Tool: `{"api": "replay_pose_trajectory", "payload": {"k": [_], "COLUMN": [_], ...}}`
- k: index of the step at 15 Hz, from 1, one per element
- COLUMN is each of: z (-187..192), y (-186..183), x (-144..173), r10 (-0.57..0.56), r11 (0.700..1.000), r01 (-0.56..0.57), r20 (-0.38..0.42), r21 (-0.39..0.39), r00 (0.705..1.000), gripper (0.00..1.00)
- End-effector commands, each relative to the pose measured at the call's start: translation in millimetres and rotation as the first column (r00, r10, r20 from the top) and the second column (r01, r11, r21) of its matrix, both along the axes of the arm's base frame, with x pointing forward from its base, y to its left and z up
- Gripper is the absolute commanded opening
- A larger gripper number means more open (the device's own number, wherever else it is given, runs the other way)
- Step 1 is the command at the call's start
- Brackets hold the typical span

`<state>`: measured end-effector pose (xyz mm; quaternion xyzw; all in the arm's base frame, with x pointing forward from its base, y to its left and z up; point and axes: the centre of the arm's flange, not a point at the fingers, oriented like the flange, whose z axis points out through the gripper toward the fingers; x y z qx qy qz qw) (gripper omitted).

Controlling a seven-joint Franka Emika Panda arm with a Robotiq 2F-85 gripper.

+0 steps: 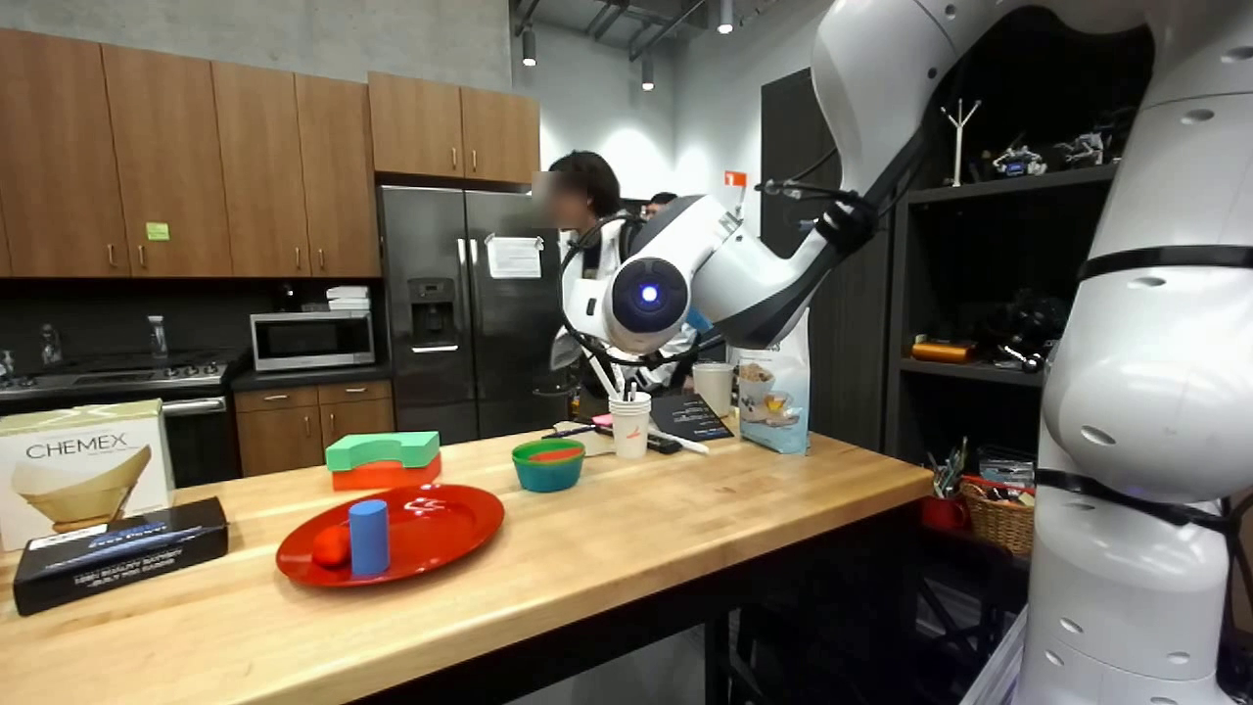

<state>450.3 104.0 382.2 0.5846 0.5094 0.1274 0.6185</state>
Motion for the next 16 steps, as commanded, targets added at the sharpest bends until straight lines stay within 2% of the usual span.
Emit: {"api": "replay_pose_trajectory", "payload": {"k": [1, 5, 9, 10, 11, 12, 13, 16], "z": [2.6, -2.6, -2.3, -2.1, -1.4, 0.0, -3.5, -3.8], "y": [4.3, 18.9, 35.9, 39.6, 41.1, 40.0, 39.6, 39.8], "x": [1.2, 4.9, 8.3, 8.6, 7.7, 6.4, 3.0, 3.8], "r10": [0.035, 0.107, 0.201, 0.217, 0.213, 0.192, 0.192, 0.185], "r11": [0.996, 0.987, 0.965, 0.962, 0.969, 0.980, 0.974, 0.980], "r01": [-0.033, -0.099, -0.184, -0.200, -0.198, -0.186, -0.178, -0.175], "r20": [-0.023, -0.057, -0.073, -0.079, -0.090, -0.097, -0.091, -0.100], "r21": [0.083, 0.130, 0.187, 0.184, 0.147, 0.066, 0.141, 0.097], "r00": [0.999, 0.993, 0.977, 0.973, 0.973, 0.977, 0.977, 0.978], "gripper": [0.01, 0.01, 0.01, 0.01, 0.01, 0.01, 0.04, 0.04]}}
